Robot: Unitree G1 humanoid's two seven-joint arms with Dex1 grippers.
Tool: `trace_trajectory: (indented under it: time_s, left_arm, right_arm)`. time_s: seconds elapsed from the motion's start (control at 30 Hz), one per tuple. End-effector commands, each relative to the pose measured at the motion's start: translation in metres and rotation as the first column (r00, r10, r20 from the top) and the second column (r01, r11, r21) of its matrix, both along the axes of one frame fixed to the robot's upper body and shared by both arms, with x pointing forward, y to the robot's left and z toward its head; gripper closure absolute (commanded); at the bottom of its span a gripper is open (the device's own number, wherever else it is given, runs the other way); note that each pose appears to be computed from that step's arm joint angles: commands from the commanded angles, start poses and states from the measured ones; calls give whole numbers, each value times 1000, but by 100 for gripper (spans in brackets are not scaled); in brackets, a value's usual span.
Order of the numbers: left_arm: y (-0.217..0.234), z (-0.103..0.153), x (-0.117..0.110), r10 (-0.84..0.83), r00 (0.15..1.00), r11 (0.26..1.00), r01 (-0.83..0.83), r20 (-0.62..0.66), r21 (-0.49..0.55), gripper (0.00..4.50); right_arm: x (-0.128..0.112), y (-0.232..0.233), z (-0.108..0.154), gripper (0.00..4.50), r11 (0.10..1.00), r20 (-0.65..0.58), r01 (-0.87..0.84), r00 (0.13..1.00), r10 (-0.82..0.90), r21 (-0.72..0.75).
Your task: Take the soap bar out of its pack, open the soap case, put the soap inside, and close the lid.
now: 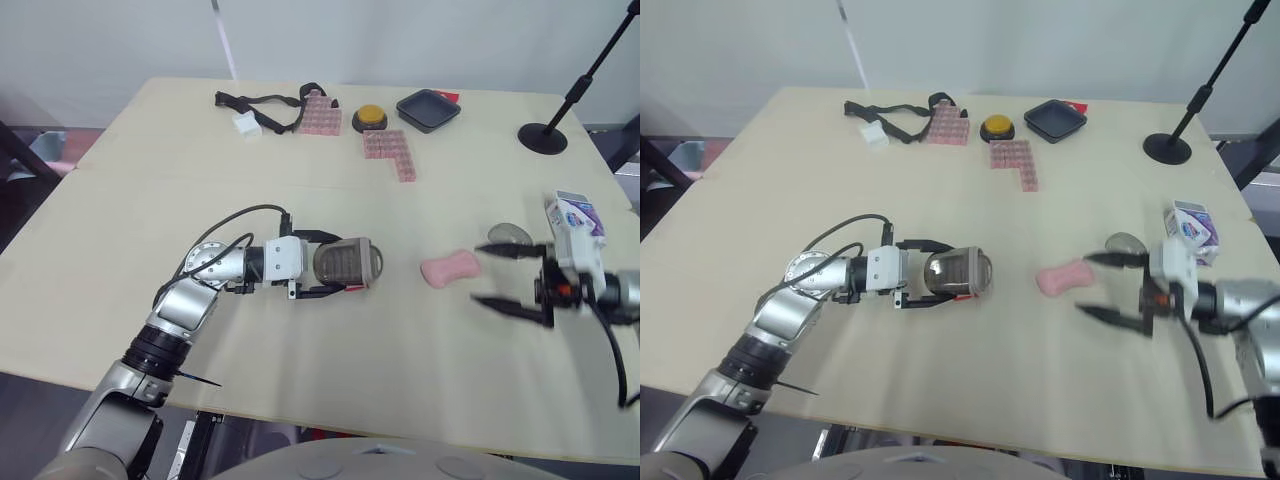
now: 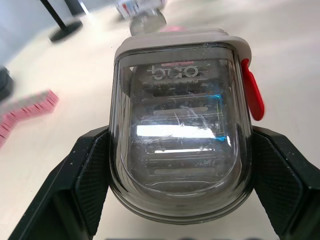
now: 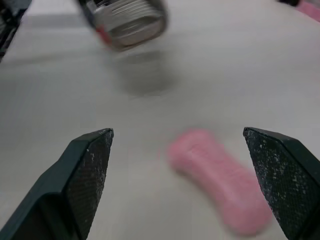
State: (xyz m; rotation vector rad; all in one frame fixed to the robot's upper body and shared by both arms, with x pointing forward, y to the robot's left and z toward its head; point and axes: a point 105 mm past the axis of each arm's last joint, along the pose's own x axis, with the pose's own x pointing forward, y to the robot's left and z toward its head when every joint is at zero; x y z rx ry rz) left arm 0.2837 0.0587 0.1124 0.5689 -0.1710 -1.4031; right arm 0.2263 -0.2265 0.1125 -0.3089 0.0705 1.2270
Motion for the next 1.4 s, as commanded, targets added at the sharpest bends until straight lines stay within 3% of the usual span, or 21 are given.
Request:
trace_trajectory:
  time_s: [0.03, 0.23, 0.37, 0.53, 0.7, 1.4]
  left_arm:
    - [4, 6, 7, 23, 998, 999, -22, -54, 23, 103]
    - [7, 5, 11, 52, 995, 997, -47, -79, 61, 103]
    - [9, -6, 15, 69, 995, 969, -49, -73, 241, 103]
    - [6, -4, 17, 38, 999, 926, -21, -38, 377, 103]
    - [-15, 14, 19, 11, 1000, 927, -7, -10, 376, 103]
    - [-7, 19, 28, 59, 998, 837, -53, 7, 544, 103]
  right_arm:
    - [-13, 10, 14, 3, 995, 107, -98, 990, 97, 12]
    - [-23, 22, 12, 3, 988, 114, -151, 983, 146, 39]
    - [-33, 32, -7, 3, 985, 76, -164, 984, 160, 50]
    - [-31, 30, -15, 3, 989, 67, -138, 989, 135, 45]
    - [-29, 33, -17, 3, 989, 58, -137, 989, 134, 55]
    - [-8, 33, -14, 3, 987, 12, 13, 1000, -15, 163]
